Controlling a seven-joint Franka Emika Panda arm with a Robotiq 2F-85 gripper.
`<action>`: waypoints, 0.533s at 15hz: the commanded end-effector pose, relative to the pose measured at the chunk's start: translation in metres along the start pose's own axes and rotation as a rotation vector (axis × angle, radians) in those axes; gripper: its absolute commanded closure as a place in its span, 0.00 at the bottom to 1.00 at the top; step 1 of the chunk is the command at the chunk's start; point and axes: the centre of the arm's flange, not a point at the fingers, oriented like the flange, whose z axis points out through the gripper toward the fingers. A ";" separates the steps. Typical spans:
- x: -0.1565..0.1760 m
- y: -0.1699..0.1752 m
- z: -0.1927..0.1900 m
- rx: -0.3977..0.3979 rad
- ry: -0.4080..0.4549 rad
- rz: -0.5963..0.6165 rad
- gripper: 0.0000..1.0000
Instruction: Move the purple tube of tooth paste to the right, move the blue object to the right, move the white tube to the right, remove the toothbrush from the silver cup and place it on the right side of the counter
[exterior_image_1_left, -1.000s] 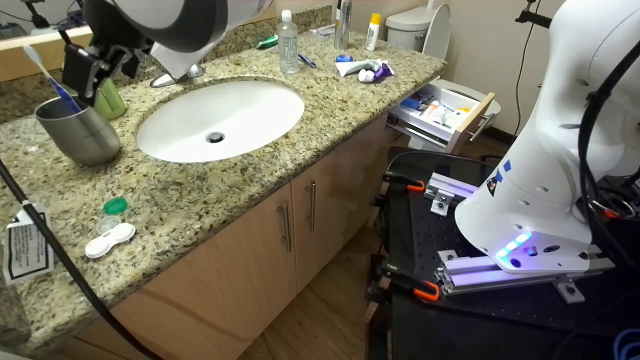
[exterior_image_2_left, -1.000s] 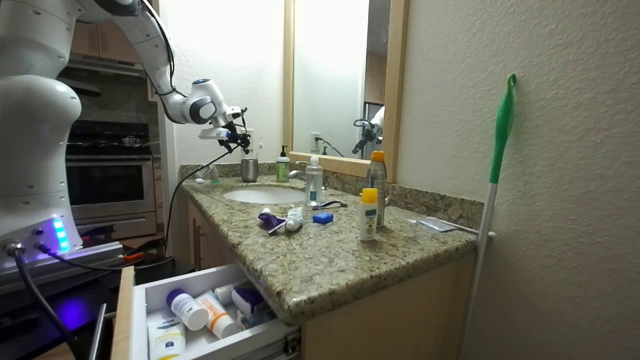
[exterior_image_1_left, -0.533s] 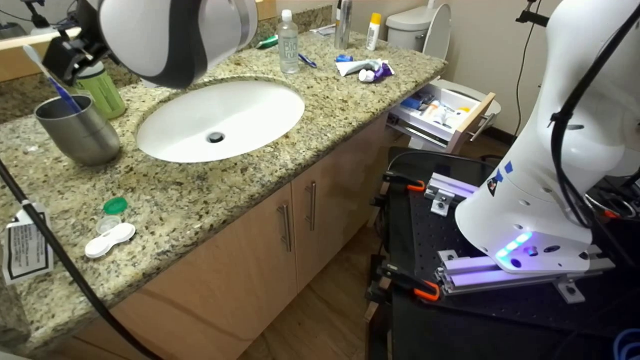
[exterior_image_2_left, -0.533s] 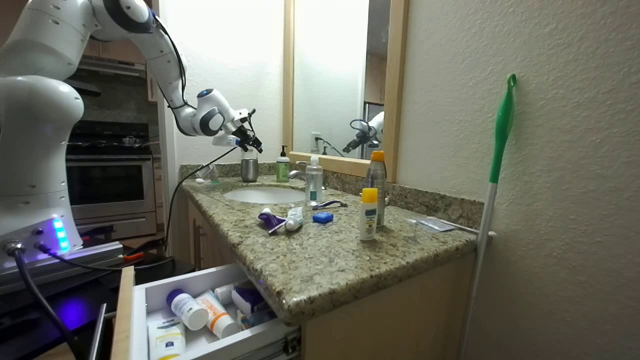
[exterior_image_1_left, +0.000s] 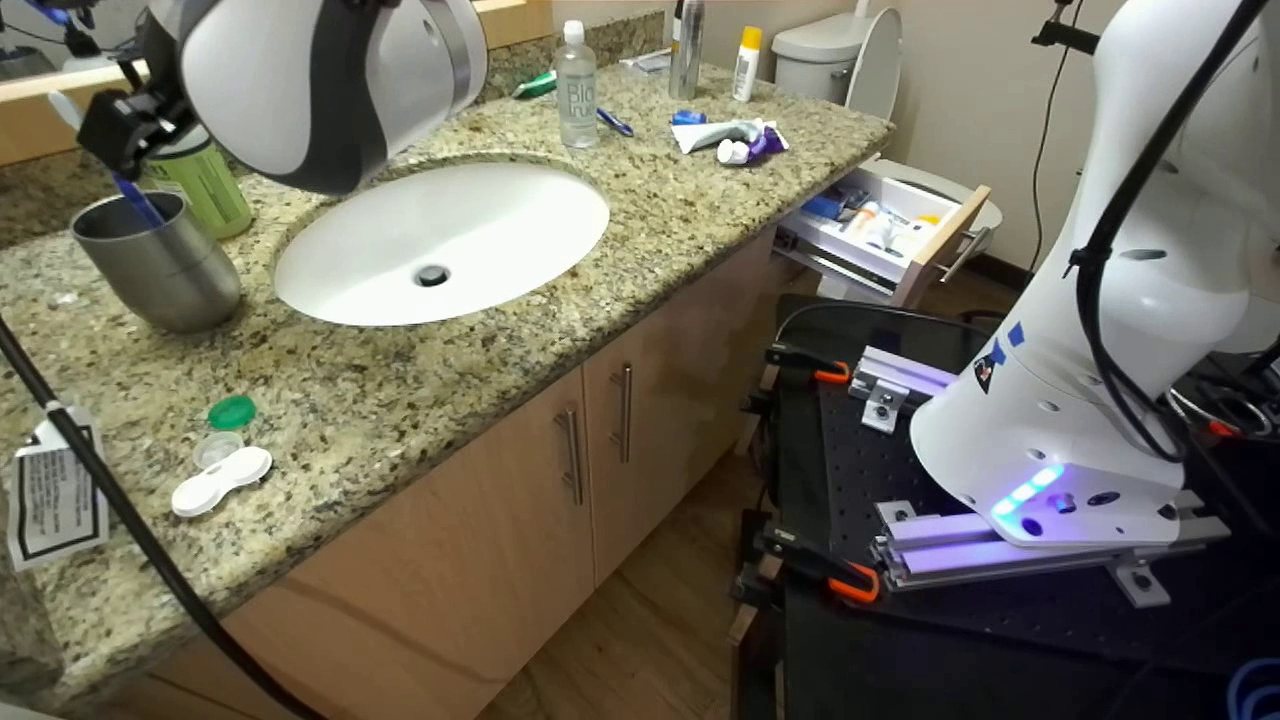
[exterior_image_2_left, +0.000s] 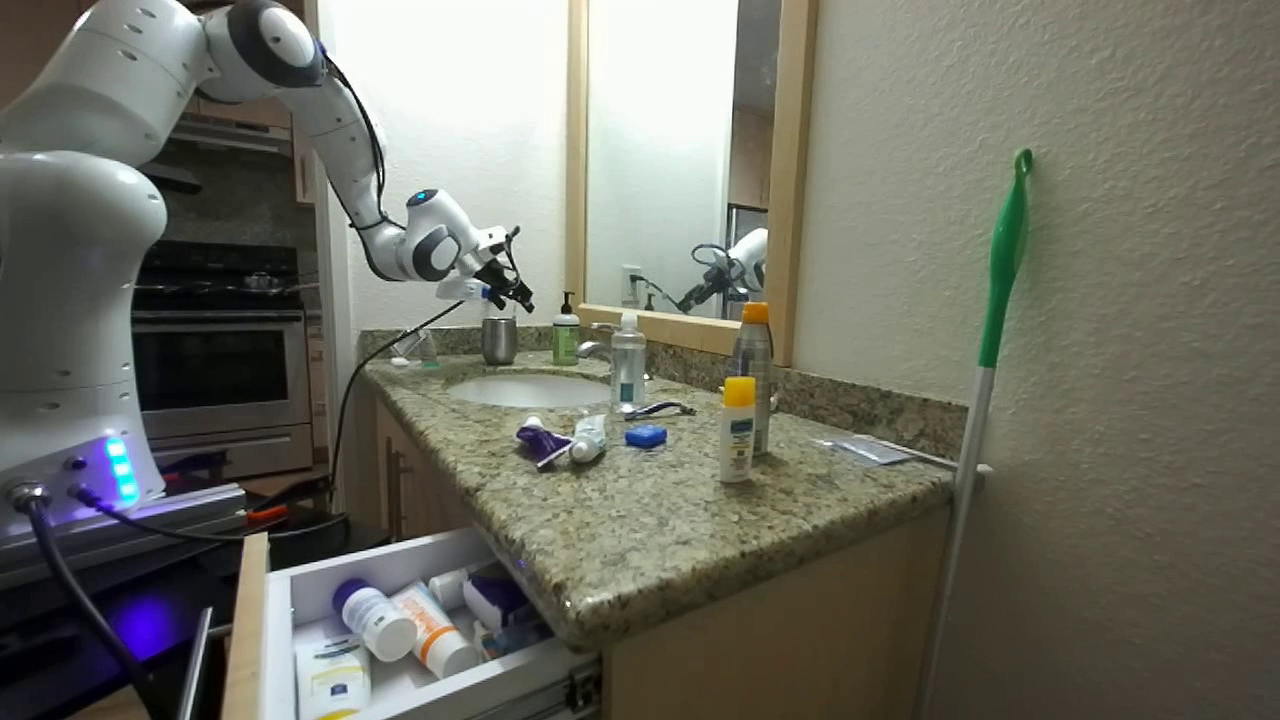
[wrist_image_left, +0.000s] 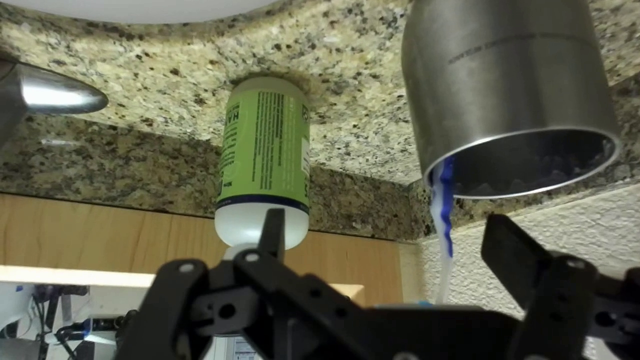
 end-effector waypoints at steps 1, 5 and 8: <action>0.019 0.031 0.033 0.030 -0.023 -0.019 0.00; 0.018 0.029 0.022 0.019 -0.003 -0.005 0.00; 0.018 0.029 0.022 0.044 -0.021 -0.010 0.00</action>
